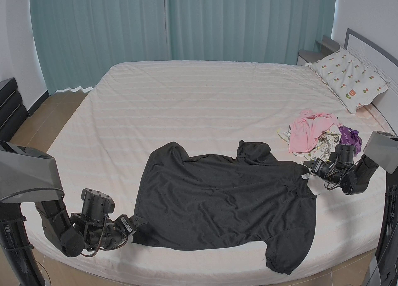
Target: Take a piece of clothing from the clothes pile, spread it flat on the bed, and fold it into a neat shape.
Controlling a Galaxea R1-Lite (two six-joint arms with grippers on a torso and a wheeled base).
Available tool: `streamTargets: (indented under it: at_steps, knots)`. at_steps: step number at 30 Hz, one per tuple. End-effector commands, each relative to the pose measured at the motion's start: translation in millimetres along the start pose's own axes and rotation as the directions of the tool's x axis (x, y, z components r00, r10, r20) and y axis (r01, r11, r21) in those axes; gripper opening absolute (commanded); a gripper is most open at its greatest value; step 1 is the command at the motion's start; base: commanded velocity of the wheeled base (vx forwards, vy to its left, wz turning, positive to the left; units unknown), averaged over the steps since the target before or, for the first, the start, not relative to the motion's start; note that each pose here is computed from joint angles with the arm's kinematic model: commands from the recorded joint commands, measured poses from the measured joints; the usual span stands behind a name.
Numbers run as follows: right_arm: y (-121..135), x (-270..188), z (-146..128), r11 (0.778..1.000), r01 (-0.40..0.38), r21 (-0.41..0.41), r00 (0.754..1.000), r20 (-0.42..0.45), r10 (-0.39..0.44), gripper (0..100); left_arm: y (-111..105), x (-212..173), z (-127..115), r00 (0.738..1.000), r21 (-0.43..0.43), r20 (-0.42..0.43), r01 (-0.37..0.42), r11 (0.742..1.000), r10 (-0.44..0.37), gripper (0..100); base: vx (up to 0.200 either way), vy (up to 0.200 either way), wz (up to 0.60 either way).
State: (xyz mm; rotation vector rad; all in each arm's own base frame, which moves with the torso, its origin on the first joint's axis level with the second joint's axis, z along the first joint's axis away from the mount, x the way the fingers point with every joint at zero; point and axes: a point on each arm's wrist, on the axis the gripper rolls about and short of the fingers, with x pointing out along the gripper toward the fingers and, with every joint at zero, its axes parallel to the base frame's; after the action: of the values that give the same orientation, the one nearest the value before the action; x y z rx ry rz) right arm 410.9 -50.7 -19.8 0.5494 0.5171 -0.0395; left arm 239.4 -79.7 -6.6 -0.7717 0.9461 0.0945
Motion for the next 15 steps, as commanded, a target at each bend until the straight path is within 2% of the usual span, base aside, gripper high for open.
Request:
streamTargets:
  at_steps: [1, 10, 15]
  knots:
    - [-3.2, -8.5, -0.3, 1.000, 0.011, 0.009, 1.000, -0.012, -0.011, 100, 1.2, 9.5, -9.0, 0.999, 0.032, -0.009, -0.040, 0.999, 0.040, 100, 0.000, 0.000, 0.00]
    - [-0.2, -55.5, 11.5, 0.999, -0.013, 0.042, 1.000, -0.009, 0.013, 100, 0.3, 10.6, -9.1, 1.000, 0.033, 0.012, -0.020, 0.999, 0.019, 100, 0.000, 0.000, 0.00]
    - [5.0, -84.6, -8.1, 0.996, 0.011, 0.089, 0.997, -0.076, -0.004, 100, 1.0, 11.3, -10.0, 1.000, 0.036, 0.009, -0.023, 0.999, 0.023, 100, 0.000, 0.000, 0.00]
